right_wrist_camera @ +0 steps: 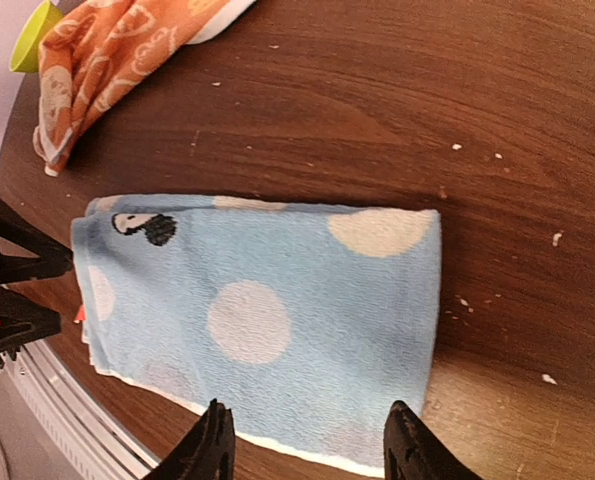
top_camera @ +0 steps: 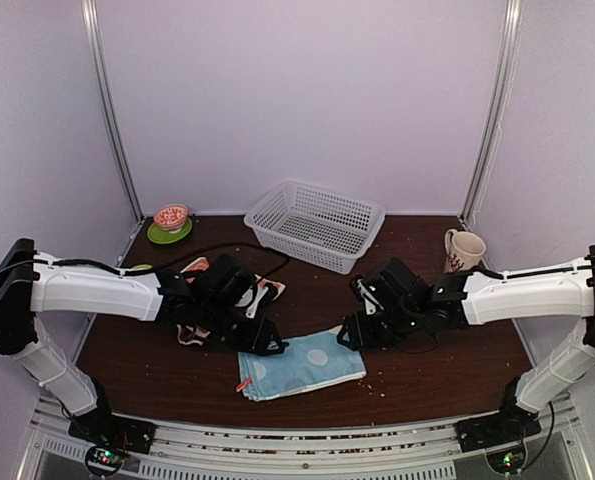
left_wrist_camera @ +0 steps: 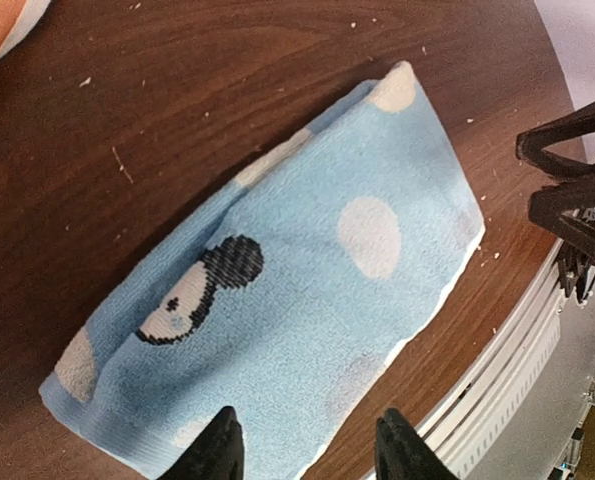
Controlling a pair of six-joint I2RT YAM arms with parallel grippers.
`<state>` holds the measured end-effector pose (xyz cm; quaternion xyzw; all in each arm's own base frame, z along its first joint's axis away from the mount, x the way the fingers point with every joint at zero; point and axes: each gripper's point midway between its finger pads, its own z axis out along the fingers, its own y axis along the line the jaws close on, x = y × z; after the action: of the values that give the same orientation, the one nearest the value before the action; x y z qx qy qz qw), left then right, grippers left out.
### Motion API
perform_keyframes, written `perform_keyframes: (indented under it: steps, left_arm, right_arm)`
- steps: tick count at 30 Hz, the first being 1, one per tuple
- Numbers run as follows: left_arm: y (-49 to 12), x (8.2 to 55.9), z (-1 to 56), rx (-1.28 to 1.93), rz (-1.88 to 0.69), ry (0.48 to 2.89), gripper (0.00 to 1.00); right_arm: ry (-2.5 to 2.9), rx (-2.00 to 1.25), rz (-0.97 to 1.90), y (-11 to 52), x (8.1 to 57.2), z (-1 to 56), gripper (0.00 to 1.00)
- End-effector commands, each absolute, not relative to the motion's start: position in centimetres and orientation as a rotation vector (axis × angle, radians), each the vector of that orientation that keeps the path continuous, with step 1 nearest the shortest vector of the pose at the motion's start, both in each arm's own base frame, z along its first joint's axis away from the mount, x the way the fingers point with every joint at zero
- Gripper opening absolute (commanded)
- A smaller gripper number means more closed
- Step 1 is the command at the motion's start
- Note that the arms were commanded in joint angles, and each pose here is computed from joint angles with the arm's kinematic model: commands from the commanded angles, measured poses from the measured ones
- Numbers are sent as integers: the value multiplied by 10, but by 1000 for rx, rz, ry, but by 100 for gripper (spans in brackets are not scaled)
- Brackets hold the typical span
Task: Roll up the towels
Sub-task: Fold the towel at the center of the board.
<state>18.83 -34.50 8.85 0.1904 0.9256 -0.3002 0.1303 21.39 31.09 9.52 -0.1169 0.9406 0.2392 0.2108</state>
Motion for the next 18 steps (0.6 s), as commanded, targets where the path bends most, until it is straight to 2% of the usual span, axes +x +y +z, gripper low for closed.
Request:
perform_keyframes:
  steps: [1, 13, 18]
  left_arm:
    - [-336, 181, 82, 495, -866, 2751, 49]
    - [-300, 163, 72, 239, -859, 2825, 58]
    - [-305, 162, 55, 244, -842, 2873, 56]
  right_arm:
    - [2560, -332, 804, 344, 219, 109, 52]
    - [2535, -369, 808, 348, 222, 114, 53]
    - [2543, -366, 803, 347, 221, 112, 53]
